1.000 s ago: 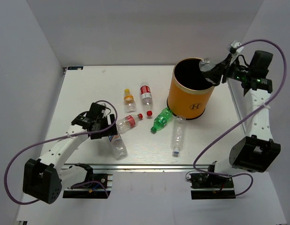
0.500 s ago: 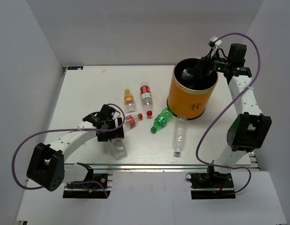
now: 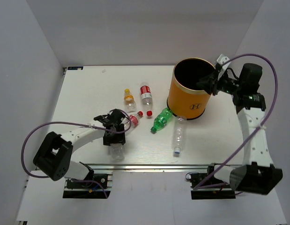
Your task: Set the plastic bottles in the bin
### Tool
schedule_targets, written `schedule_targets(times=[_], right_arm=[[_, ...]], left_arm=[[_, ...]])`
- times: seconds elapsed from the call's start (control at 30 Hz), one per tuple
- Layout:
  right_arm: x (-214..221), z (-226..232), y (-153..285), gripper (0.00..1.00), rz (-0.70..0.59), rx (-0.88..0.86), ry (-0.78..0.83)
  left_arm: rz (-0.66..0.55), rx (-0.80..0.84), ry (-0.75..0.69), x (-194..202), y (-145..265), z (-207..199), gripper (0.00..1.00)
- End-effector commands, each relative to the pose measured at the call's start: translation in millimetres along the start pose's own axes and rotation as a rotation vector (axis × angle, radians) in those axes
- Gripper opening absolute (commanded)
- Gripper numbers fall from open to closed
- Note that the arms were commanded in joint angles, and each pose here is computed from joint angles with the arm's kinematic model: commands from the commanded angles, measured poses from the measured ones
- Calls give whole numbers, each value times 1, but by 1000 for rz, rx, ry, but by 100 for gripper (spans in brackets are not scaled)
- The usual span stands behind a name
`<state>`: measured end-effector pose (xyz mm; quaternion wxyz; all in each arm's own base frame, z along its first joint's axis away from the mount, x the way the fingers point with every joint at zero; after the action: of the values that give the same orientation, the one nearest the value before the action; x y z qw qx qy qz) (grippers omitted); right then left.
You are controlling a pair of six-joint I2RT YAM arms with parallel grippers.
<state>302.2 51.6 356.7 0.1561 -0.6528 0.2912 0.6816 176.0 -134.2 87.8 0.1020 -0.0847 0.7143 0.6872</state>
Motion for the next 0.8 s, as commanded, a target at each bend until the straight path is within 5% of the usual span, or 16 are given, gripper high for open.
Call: schedule_targets(times=[0.0,0.03,0.1,0.17,0.33,0.4,0.6,0.77], right_arm=[[25,29,21,26,86,-21,31],[31,30,25,26,105,-10,84],[53,45,34,26,154,-4,70],[58,53,45,36,169,34,143],[116,61,45,58,304,39,41],[135,63,44,72,368,5,-46],[161,84,52,81,429,-35,-56],[180,92,64,86,460,48,2]], left_arm=[[-92,-3,22,-4,30,0,24],[-113,-4,27,-5,38,0,12],[-134,15,29,-2,53,0,11],[-189,55,51,-6,79,1,4],[-360,222,0,-40,155,-22,0],[-392,310,-78,-55,167,-43,0],[-687,608,-299,-136,258,-130,0],[-846,617,-493,-194,264,-206,0]])
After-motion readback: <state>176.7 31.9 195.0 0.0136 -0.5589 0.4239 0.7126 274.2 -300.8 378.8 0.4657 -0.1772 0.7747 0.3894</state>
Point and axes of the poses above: each gripper's point midway between its finger pads, its own y axis back along the fingers, its own z axis along the line the jaws close on, x = y × z, the point moved 7 cm from there along y, back along the fingers, and after that the axes turned 6 degrees about -y, right-handed, at the moved point
